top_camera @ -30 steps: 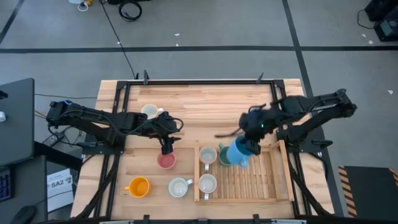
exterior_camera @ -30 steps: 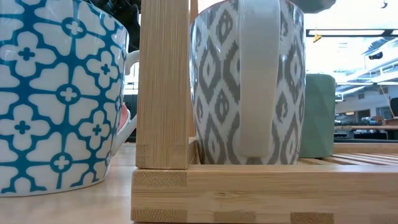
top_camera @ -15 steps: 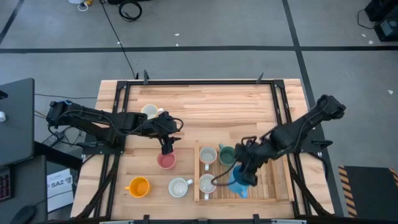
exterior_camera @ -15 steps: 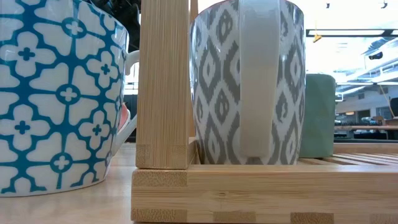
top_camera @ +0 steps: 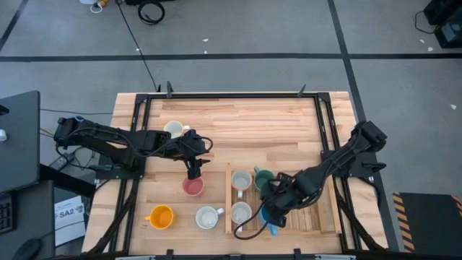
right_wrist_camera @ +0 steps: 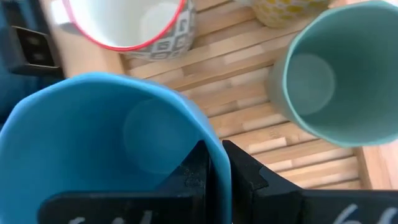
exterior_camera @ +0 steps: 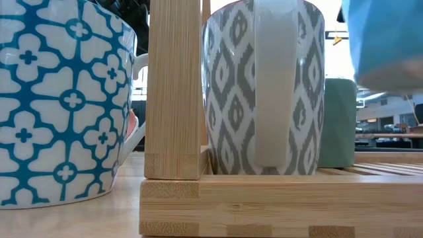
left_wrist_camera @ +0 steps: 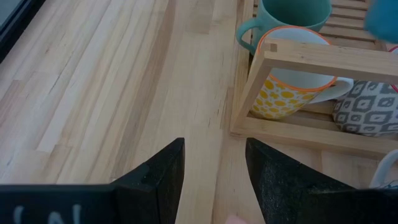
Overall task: Place coffee mugs
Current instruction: Put the blue mug on the shelf
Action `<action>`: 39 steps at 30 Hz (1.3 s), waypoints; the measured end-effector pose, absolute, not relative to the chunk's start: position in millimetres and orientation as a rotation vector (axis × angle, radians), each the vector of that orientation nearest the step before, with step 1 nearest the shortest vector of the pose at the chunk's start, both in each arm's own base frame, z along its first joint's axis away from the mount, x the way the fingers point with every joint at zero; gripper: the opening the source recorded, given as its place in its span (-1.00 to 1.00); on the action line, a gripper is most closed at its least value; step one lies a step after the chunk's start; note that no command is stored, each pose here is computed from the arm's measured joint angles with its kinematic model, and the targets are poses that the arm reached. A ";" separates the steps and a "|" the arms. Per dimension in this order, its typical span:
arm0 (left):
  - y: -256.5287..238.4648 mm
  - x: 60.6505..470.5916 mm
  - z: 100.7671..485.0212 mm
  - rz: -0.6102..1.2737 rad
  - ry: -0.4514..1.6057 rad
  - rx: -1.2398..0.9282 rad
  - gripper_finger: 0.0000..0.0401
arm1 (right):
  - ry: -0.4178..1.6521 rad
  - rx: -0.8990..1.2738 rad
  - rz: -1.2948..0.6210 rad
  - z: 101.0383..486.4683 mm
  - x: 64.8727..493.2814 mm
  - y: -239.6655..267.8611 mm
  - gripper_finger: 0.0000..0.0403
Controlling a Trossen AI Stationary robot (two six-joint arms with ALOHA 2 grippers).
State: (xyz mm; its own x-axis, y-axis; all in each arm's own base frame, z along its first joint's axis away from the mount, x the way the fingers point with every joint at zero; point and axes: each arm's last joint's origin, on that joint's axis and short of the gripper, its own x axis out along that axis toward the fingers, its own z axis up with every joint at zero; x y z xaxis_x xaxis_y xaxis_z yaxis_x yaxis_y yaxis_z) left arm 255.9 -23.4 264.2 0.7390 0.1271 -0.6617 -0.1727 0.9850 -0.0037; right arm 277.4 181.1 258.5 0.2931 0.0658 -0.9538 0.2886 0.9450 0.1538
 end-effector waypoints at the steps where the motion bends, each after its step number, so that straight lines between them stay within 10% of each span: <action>1: -23.4 255.9 264.2 0.165 0.721 -0.066 -0.12 | 1.275 0.314 -0.162 254.9 279.0 181.9 -0.81; 39: -23.5 256.5 264.8 0.163 0.711 -0.066 -0.12 | 1.291 0.227 -0.241 204.1 301.6 197.4 -0.78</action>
